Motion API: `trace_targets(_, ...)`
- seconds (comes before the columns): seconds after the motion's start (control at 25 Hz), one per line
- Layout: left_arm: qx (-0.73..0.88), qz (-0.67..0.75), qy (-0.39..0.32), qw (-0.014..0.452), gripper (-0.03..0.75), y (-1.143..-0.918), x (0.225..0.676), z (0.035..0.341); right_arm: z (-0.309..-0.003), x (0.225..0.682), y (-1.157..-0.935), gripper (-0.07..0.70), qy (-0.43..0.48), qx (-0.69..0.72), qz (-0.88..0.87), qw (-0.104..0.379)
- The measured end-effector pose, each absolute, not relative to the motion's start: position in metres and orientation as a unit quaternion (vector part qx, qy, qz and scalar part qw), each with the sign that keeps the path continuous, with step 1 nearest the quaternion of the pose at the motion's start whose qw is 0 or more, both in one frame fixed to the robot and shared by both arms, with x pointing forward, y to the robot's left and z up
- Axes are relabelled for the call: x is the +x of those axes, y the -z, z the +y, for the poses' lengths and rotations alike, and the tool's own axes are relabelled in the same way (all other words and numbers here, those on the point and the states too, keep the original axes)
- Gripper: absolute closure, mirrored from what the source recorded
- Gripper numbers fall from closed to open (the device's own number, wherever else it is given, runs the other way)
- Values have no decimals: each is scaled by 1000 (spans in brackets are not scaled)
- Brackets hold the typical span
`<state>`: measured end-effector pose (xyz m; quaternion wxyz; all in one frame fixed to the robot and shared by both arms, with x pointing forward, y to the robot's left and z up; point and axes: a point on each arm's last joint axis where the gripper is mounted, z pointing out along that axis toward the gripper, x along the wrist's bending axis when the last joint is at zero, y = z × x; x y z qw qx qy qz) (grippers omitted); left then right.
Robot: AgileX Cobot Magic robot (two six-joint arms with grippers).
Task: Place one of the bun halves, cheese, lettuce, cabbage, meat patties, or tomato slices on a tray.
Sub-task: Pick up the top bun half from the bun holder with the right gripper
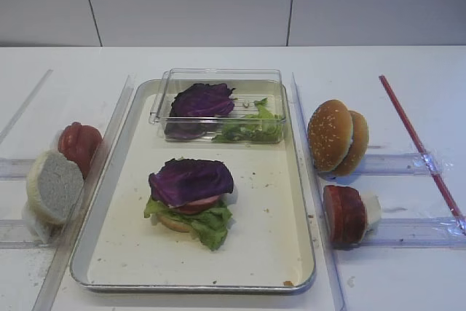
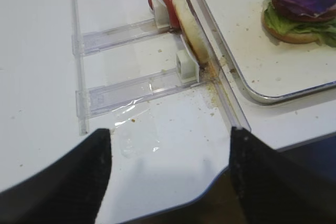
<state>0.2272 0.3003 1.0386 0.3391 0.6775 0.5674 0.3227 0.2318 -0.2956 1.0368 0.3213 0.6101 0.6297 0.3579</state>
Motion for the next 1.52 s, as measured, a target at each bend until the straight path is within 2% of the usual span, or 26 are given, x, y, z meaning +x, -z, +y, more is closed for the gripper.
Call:
trace_targets(0.88, 677, 567, -323, 339, 276, -1039, 227, 300, -296, 232, -1037, 118, -358, 610, 630, 321)
trace_targets(1.04, 680, 565, -336, 326, 276, -1039, 227, 303, -295, 231, -1039, 107, -361, 609, 629, 322)
trace_targets(1.2, 681, 563, -341, 321, 276, -1039, 227, 304, -295, 226, -1054, 85, -374, 602, 623, 330)
trace_targets(1.52, 682, 561, -342, 320, 276, -1039, 228, 304, -294, 228, -1111, 78, -385, 596, 619, 335)
